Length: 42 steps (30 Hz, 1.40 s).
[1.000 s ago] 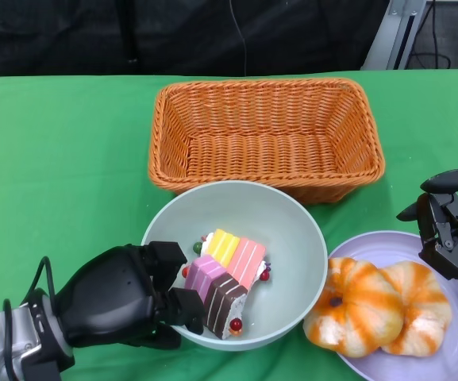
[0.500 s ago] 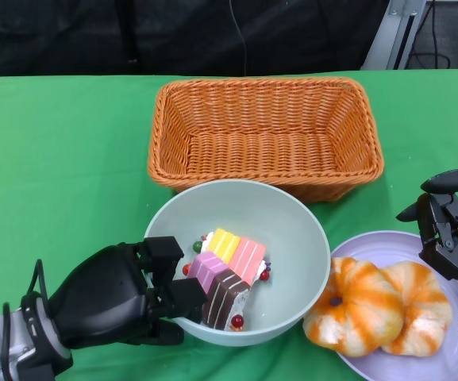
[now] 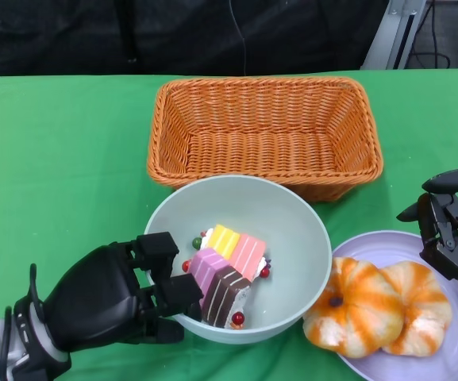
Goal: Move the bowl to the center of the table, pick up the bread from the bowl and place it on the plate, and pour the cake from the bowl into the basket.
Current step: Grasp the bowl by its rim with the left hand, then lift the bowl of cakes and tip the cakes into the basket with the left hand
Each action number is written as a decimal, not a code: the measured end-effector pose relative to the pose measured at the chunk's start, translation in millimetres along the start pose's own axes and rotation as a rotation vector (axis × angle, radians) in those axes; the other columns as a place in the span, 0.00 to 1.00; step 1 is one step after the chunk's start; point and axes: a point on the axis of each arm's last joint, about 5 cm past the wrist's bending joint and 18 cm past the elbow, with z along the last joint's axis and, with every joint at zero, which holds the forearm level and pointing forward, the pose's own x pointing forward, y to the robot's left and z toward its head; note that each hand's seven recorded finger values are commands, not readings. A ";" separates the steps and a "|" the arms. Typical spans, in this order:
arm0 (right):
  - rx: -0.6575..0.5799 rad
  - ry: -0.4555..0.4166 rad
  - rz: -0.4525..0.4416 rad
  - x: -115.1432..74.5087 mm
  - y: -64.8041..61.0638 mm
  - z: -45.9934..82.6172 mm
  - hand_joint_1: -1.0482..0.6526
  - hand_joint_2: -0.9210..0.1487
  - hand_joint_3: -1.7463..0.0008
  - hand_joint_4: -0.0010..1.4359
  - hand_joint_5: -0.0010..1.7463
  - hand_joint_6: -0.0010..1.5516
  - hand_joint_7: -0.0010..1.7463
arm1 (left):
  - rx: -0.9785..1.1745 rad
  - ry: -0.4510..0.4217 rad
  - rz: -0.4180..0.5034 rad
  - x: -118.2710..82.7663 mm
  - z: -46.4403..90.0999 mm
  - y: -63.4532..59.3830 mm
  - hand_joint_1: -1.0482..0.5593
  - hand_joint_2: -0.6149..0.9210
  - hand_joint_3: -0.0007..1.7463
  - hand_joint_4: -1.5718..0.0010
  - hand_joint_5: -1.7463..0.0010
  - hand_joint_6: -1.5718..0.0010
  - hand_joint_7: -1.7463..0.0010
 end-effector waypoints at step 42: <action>-0.004 0.009 0.008 -2.0 -3.6 -4.2 0.57 0.25 0.52 0.53 0.89 0.44 0.70 | -0.031 -0.012 0.238 18.5 -3.0 25.0 0.62 0.91 0.36 0.62 0.02 0.66 0.08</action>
